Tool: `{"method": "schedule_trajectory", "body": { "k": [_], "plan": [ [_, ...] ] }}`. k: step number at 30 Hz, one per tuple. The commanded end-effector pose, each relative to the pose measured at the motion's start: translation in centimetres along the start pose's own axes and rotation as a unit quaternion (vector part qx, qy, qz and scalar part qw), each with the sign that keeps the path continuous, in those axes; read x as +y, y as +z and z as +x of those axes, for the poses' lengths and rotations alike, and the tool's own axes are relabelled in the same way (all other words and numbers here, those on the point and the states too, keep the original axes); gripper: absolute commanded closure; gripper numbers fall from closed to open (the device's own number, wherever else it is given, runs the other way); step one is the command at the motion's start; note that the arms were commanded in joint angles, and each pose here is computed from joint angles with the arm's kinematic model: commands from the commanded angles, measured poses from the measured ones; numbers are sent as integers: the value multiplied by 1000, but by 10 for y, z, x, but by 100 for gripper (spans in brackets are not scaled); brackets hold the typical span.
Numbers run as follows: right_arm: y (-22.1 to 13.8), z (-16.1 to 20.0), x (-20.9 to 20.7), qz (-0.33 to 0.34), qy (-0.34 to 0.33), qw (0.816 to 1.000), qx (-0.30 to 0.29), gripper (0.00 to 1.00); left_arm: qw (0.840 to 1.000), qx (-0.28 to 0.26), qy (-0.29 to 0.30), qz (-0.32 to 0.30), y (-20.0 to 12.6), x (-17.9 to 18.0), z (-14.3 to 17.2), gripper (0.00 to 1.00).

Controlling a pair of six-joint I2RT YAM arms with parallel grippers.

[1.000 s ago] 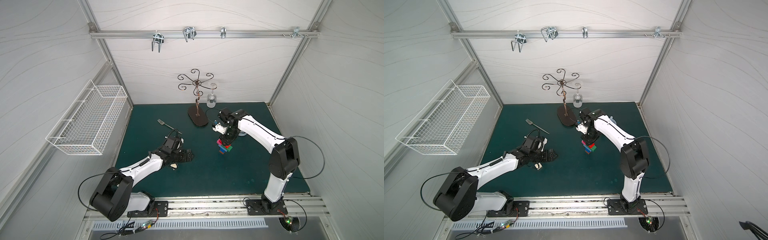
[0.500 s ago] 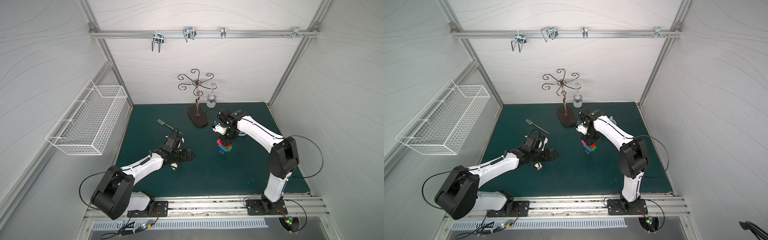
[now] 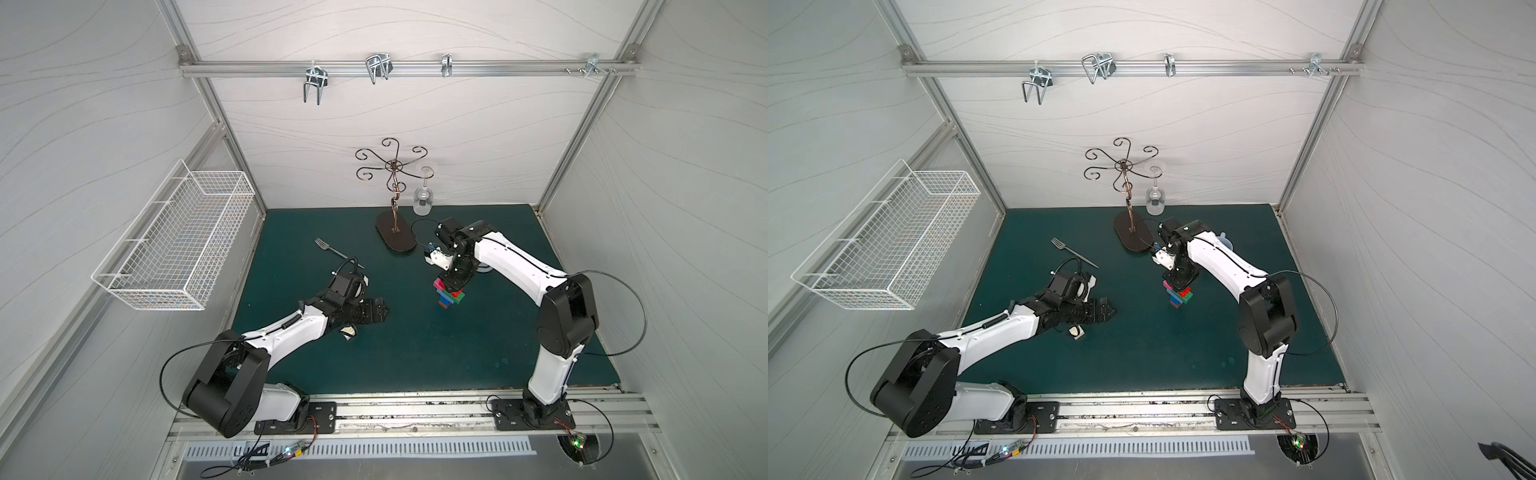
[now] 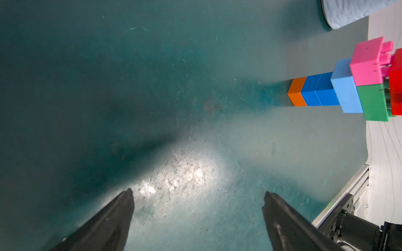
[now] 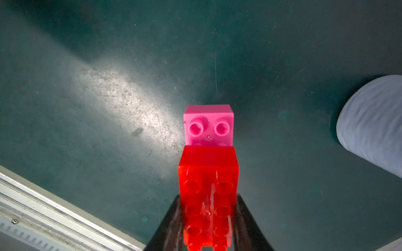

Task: Assemble a spoon with lego
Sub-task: Assemble the lego brick with the lego brick.

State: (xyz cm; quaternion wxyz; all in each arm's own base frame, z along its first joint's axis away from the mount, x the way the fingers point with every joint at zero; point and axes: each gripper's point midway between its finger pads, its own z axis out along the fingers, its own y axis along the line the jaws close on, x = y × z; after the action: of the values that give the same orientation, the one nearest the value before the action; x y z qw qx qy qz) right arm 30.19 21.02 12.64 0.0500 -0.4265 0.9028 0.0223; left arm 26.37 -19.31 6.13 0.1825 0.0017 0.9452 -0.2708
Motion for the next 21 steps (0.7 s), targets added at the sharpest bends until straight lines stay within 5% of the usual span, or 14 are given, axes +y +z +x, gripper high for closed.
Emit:
{"method": "schedule_trajectory", "body": {
  "k": [1,21],
  "plan": [
    [25,11,2,-17,-2,999,42,76,1000,-16,14,11,-3,-12,-15,3],
    [36,27,8,-49,-13,994,96,79,1000,-8,23,10,0,-13,-14,3]
  ]
}}
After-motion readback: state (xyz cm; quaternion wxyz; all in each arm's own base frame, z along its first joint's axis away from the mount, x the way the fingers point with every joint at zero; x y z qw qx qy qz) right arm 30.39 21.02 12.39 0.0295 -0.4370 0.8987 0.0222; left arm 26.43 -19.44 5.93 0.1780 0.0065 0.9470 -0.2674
